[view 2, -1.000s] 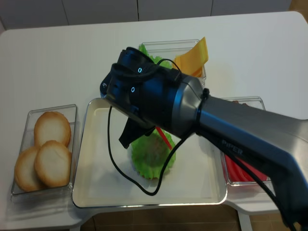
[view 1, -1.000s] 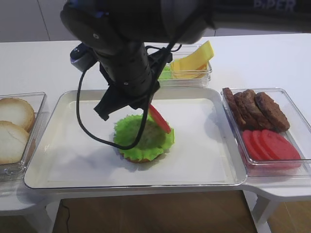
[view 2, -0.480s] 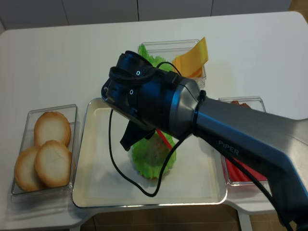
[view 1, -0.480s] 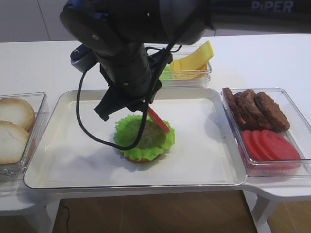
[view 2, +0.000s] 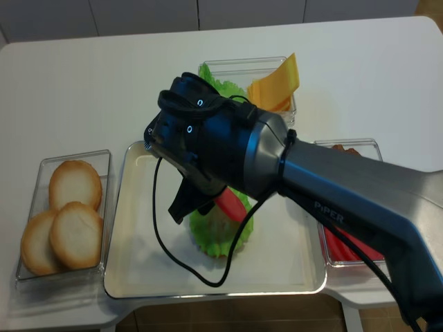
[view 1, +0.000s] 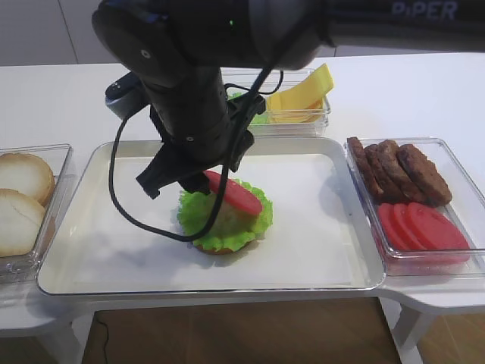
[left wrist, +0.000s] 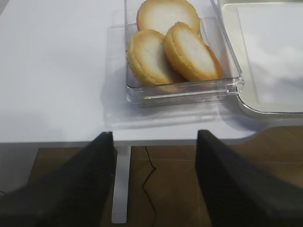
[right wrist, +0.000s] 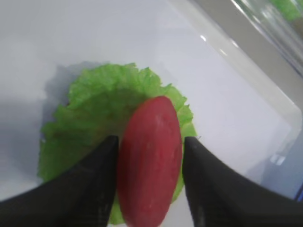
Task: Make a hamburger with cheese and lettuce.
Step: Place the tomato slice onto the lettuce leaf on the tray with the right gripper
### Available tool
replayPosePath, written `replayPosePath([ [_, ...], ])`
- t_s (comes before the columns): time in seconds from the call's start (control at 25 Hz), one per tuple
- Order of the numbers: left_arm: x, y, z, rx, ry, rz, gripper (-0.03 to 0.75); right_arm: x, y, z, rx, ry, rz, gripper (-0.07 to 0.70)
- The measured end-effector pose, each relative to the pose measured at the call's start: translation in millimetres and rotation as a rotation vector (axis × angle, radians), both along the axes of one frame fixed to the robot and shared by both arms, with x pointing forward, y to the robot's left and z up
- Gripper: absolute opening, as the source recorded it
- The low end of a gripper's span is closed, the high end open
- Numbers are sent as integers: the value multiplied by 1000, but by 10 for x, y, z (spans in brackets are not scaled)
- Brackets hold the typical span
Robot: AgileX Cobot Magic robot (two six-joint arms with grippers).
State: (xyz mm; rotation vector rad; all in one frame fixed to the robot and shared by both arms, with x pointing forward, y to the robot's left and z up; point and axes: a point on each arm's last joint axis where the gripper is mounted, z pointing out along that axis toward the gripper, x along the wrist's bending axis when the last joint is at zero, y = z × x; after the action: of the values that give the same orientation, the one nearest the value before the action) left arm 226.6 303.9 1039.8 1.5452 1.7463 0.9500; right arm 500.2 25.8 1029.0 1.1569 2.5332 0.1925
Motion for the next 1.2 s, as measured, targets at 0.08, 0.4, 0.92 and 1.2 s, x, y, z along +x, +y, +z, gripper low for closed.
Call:
replayPosePath([
  [0.08,0,0,0,0,0,0,407,-18,10,-7,14,21,-5,389],
  [0.4,0,0,0,0,0,0,407,-51,5,-15,3,51,-9,469],
  [0.92,0,0,0,0,0,0,407,-140,56,-38,53,153,18,489],
  [1.2,0,0,0,0,0,0,407,-117,-74,194,128,187,63,488],
])
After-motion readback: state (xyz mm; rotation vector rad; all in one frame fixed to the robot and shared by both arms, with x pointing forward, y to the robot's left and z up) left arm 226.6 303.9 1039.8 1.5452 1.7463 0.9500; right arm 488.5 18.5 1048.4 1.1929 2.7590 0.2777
